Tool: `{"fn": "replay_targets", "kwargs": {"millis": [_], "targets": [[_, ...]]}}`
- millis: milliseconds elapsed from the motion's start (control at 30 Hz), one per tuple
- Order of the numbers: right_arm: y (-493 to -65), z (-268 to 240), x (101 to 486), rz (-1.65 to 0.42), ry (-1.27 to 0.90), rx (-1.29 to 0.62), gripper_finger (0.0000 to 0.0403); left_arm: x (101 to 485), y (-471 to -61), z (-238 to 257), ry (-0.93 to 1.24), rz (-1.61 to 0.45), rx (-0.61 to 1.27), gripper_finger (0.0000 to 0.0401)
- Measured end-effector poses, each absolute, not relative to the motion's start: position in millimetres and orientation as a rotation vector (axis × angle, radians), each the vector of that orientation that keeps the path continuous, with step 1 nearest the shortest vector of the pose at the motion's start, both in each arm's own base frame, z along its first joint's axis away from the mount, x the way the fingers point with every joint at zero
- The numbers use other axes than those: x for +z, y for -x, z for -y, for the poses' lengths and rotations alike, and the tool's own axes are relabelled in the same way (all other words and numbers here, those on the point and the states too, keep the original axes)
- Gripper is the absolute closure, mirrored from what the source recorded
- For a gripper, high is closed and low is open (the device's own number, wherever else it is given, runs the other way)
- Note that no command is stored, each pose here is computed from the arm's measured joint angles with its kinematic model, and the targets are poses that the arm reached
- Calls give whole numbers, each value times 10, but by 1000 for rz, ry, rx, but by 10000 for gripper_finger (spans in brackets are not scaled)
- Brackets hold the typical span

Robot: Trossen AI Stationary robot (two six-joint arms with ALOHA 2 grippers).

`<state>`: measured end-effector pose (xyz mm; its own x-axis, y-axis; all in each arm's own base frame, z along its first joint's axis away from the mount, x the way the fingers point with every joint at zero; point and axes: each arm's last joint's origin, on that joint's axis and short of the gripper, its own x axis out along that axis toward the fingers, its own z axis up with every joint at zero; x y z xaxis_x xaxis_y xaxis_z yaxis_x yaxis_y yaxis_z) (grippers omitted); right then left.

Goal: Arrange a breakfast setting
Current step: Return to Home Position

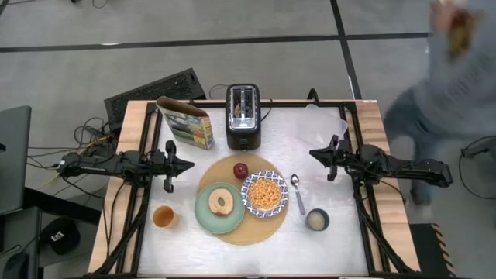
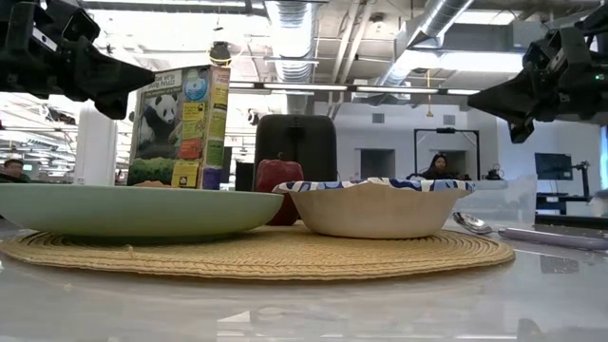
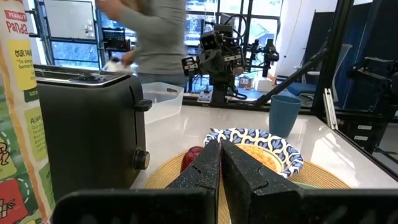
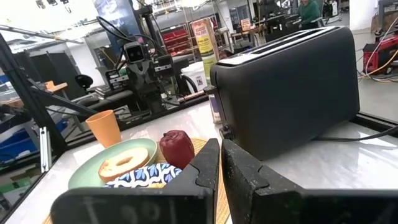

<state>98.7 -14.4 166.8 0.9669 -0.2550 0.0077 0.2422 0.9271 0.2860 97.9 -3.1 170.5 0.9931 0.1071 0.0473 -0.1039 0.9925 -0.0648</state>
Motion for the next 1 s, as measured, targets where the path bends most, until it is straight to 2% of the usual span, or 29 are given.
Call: {"fn": "replay_targets", "kwargs": {"millis": [1000], "targets": [[-988,144,1660,41,-287,-254,355,1701,-980,31,63,49,107,401]]}}
